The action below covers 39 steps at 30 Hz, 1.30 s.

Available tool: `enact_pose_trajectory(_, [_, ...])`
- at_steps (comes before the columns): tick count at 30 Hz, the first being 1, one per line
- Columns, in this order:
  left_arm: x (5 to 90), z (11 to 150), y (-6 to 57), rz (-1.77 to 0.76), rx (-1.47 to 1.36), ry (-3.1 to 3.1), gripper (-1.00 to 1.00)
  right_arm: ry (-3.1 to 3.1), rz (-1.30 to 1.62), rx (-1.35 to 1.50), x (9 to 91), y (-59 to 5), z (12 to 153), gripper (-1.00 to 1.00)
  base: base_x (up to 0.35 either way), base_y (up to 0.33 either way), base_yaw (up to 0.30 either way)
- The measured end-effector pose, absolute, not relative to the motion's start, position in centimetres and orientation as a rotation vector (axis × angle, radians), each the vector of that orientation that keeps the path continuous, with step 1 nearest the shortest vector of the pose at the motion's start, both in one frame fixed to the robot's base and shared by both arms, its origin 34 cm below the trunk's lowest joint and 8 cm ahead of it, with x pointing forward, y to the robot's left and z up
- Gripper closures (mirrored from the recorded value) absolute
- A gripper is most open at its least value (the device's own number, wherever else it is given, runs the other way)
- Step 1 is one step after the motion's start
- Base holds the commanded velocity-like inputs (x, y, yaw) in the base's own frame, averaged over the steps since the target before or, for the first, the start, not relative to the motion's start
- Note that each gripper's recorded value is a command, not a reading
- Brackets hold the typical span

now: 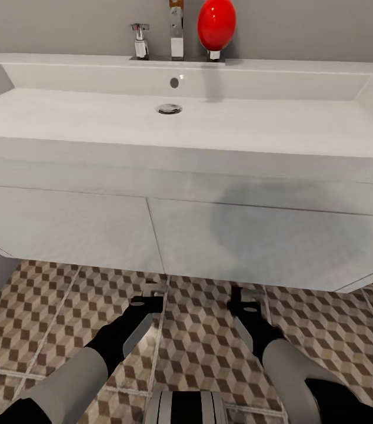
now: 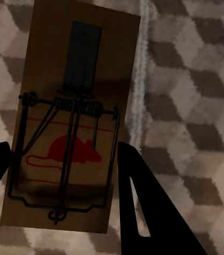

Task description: Take the four mousetraps from the cabinet in the bathroom and place them on the bathroom floor. Make sure all four end up on the same floor surface, and ensure that at least two of them are either under or directly next to the same bathroom sink.

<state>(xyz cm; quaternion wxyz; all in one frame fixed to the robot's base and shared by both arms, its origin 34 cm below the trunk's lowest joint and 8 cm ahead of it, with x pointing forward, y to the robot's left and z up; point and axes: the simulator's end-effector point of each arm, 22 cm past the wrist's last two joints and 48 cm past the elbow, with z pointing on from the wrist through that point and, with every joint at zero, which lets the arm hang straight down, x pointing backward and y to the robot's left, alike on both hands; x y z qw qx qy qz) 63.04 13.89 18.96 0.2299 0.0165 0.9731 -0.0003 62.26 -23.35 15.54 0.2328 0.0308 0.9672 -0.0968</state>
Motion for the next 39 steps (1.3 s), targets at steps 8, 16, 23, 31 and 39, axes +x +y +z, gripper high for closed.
enact_pose_trajectory(8, [64.2,19.6,13.9,-0.009,0.01,2.615,1.0,2.625,-0.262,0.084,65.1,-23.4,17.0,1.0,0.0,0.0,0.0])
enact_pose_trajectory(16, [64.4,19.6,14.1,-0.006,0.005,2.608,1.0,2.61,-0.258,0.083,66.3,-23.3,17.6,1.0,0.0,0.0,0.0])
enact_pose_trajectory(23, [64.5,19.7,14.0,-0.008,0.003,2.605,1.0,2.607,-0.258,0.082,66.5,-23.3,17.7,1.0,0.0,0.0,0.0])
enact_pose_trajectory(31, [64.5,19.7,14.1,-0.007,0.003,2.604,1.0,2.606,-0.257,0.082,66.5,-23.2,17.8,1.0,0.0,0.0,0.0])
enact_pose_trajectory(39, [64.6,19.8,14.1,-0.005,0.001,2.601,1.0,2.608,-0.252,0.083,66.5,-23.0,17.7,1.0,0.0,0.0,0.0])
